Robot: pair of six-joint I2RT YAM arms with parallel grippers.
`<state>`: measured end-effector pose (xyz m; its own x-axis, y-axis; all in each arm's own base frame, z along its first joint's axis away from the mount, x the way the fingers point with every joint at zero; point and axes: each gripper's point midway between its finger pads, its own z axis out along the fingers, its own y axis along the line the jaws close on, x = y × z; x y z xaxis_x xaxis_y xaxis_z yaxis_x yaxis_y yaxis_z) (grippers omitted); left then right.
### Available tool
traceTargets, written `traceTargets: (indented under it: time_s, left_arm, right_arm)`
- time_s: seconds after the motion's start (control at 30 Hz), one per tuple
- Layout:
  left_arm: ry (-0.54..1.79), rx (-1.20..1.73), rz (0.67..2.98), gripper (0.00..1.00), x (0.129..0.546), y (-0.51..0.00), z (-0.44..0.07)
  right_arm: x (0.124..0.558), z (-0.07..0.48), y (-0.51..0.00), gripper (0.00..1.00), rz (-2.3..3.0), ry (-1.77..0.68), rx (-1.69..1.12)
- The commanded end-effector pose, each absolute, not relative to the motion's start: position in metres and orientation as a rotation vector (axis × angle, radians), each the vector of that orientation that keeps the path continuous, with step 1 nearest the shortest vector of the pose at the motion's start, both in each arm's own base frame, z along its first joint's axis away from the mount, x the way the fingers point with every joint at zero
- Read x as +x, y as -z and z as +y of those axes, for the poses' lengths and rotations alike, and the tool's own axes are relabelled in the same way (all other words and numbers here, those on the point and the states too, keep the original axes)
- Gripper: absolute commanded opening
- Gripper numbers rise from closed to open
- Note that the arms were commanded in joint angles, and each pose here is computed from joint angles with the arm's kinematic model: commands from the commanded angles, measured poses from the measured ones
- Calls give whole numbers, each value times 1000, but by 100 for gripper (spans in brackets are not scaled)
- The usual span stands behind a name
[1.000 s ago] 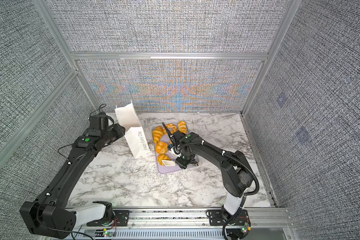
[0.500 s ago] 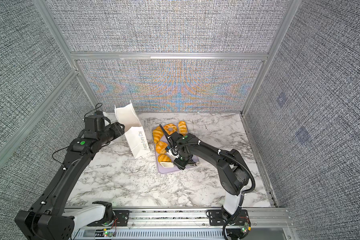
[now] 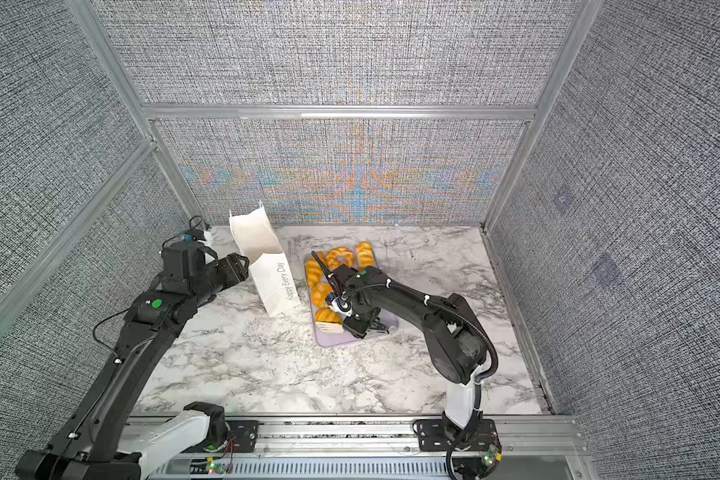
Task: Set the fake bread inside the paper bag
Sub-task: 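Lift the roll in the tongs with right gripper while left gripper releases the bag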
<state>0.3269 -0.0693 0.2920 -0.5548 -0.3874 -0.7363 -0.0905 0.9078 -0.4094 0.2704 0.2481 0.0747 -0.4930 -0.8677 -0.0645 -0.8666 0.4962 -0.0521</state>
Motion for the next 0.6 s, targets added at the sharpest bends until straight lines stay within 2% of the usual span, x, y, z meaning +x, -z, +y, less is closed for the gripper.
traceTargets:
  time_s: [0.0, 0.17, 0.3, 0.53, 0.57]
  left_arm:
    - [355, -322, 2128, 74, 323, -294, -63]
    - [361, -284, 2085, 80, 317, -299, -63]
    - [380, -264, 2041, 92, 311, -302, -63]
    - [425, -196, 2050, 95, 304, -295, -72]
    - [438, -183, 2049, 99, 303, -294, -75]
  right_arm:
    - [272, 250, -77, 59, 2628, 40, -1557]
    - [268, 251, -76, 53, 2634, 54, -1591]
    - [265, 245, -77, 50, 2643, 74, -1601]
    - [261, 247, -83, 41, 2641, 35, -1596]
    - [261, 248, -85, 40, 2639, 23, -1590]
